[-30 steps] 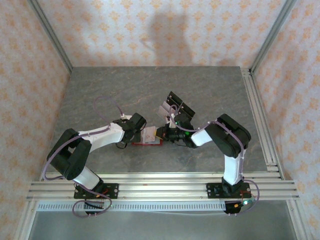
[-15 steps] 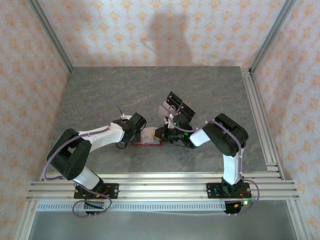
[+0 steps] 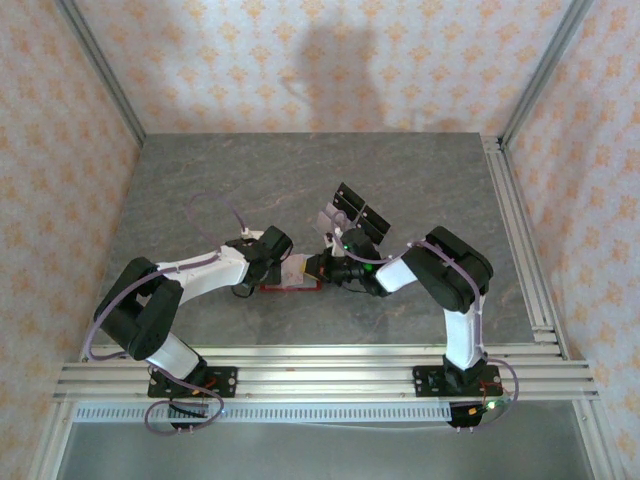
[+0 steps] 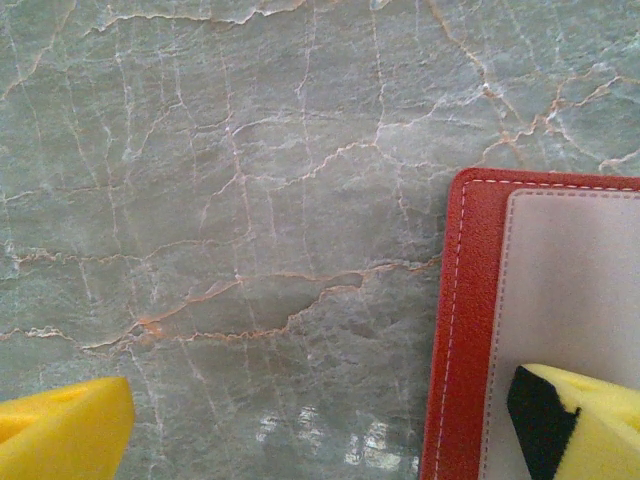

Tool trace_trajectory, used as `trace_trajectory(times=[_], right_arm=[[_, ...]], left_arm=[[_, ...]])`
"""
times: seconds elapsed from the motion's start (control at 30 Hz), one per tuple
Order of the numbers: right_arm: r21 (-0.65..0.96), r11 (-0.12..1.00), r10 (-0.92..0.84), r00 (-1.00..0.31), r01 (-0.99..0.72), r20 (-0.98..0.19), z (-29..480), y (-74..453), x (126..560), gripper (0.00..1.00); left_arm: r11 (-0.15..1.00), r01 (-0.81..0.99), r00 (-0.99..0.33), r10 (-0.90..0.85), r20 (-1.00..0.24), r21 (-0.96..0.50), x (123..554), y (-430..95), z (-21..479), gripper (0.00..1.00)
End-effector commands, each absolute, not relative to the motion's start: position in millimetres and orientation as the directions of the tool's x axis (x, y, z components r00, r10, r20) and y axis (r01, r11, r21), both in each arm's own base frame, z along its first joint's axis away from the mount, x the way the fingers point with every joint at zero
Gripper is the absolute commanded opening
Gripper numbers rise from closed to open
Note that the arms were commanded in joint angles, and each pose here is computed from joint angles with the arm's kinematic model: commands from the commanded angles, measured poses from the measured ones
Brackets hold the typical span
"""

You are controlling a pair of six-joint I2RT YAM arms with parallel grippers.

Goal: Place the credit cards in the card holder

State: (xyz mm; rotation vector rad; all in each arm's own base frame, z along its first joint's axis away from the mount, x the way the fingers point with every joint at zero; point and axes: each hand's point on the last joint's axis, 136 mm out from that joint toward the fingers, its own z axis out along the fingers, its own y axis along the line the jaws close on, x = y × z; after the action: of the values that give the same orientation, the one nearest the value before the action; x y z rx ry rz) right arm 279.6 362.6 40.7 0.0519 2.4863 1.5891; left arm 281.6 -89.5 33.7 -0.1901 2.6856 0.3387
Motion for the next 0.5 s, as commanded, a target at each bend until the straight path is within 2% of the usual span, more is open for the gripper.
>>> trace_trajectory(times=[0.0,0.23,0.47], right_arm=[[0.890,0.449,0.137,-0.978,-0.081,-0.158,38.1,363.3,281.3,0.00],[0.846,0.522,0.116,-0.974,-0.109,-0.197,32.3,352.9,279.3,0.00],[0.833,0.539,0.111,-0.970,-0.123,-0.215,34.7,349.0,281.4,0.00]], left_arm=[[0.950,-0.212,-0.885,-0.086,-0.458,0.231,281.9,-83.4,46.8,0.98],[0.939,-0.211,-0.898,-0.077,-0.434,0.270,282.6,-78.7,46.8,0.98],[0.936,-0.206,-0.911,-0.077,-0.405,0.285,276.6,-76.7,33.7,0.98]])
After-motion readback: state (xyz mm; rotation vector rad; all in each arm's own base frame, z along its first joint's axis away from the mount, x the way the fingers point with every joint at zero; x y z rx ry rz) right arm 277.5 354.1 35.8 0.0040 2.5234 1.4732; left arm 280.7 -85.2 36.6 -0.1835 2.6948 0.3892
